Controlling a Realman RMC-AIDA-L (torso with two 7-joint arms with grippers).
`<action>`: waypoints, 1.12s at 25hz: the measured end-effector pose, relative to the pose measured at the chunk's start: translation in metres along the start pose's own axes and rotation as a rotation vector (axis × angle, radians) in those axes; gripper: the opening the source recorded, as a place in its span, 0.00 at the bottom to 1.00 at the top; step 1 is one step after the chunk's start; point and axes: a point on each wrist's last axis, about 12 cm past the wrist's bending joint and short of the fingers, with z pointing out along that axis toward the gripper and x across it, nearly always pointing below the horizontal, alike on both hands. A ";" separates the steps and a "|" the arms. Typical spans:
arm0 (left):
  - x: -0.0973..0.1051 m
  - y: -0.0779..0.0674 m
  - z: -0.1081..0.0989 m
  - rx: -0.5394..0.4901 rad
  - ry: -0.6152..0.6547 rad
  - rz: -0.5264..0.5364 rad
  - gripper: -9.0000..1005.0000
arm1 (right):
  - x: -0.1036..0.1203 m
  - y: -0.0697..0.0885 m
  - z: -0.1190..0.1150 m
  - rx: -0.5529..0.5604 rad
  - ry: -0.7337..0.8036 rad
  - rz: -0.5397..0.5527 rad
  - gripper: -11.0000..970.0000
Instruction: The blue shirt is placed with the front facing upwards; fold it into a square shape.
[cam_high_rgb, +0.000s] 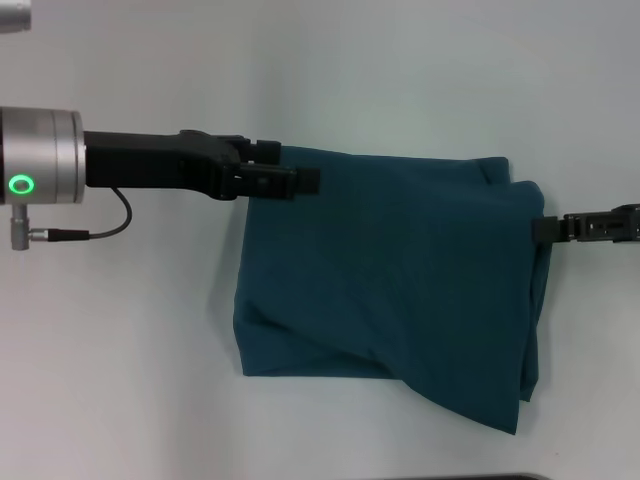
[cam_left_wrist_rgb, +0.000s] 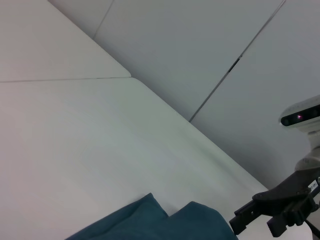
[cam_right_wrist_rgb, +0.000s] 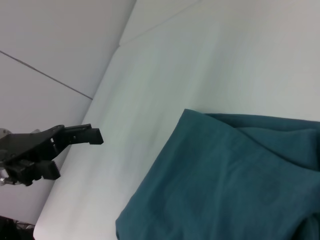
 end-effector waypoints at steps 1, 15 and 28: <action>0.000 0.000 0.000 0.001 0.000 0.002 0.89 | 0.001 -0.001 0.001 0.004 0.001 0.005 0.81; 0.000 0.002 0.004 0.002 0.000 0.006 0.89 | 0.010 -0.012 0.011 0.059 0.022 0.045 0.79; 0.001 0.003 0.006 0.001 -0.001 0.010 0.89 | 0.008 -0.006 0.016 0.015 0.040 0.033 0.77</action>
